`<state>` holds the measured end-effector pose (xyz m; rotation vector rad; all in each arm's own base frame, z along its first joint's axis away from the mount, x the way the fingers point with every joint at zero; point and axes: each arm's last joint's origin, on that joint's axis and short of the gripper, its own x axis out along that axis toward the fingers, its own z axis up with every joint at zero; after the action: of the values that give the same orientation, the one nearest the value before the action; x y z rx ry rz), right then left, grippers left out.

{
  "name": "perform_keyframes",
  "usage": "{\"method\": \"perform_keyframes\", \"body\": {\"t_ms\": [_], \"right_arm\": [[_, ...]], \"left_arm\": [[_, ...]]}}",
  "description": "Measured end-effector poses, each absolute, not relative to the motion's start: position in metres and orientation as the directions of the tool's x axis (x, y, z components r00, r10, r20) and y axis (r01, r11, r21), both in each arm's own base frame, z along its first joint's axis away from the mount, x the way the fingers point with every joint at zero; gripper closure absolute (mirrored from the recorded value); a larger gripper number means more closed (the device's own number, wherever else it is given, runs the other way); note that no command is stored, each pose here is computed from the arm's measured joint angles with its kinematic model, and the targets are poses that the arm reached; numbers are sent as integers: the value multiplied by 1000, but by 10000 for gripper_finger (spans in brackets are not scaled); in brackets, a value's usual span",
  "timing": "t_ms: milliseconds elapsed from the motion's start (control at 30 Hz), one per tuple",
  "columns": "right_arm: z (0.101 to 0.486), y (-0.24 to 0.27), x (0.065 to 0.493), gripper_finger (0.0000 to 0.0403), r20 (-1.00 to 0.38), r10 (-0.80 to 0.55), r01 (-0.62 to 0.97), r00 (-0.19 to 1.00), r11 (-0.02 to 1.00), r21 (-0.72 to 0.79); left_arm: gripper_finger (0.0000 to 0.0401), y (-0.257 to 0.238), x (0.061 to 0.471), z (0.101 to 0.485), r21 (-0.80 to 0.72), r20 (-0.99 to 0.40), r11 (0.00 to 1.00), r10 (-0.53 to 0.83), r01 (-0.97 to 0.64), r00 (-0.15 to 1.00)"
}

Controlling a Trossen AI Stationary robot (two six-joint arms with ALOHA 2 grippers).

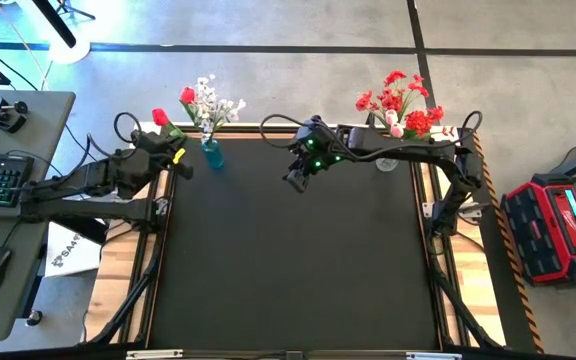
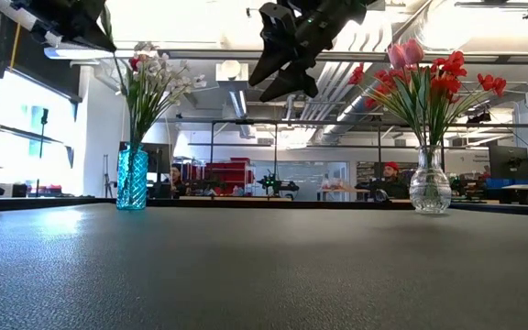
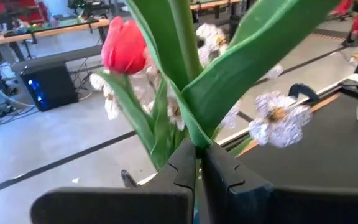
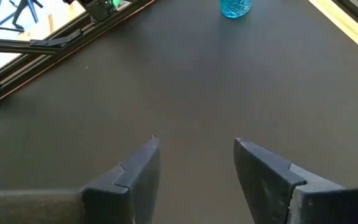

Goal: Sort flowers into vase by color
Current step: Put the red tulip flower into the blue vase

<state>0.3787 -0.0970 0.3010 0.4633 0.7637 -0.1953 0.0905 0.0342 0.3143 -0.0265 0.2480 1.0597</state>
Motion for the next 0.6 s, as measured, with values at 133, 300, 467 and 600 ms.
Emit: {"method": "perform_keyframes", "body": {"t_ms": [133, 300, 467, 600], "right_arm": [[301, -97, 379, 213, -704, -4, 334, 710, 882, 332], [301, -97, 379, 213, -704, -4, 336, 710, 881, 333], [301, -97, 379, 213, -704, -4, 330, 710, 886, 327], [301, -97, 379, 213, -704, -4, 330, 710, 886, 327]], "left_arm": [[401, 34, 90, 325, 111, -197, 512, 852, -852, 486], [401, 34, 88, 334, 146, -183, 511, 855, -847, 485], [401, 36, 86, 332, 159, -211, 509, 855, -846, 474], [401, 37, 83, 326, 159, -257, 502, 852, -850, 456]]}}
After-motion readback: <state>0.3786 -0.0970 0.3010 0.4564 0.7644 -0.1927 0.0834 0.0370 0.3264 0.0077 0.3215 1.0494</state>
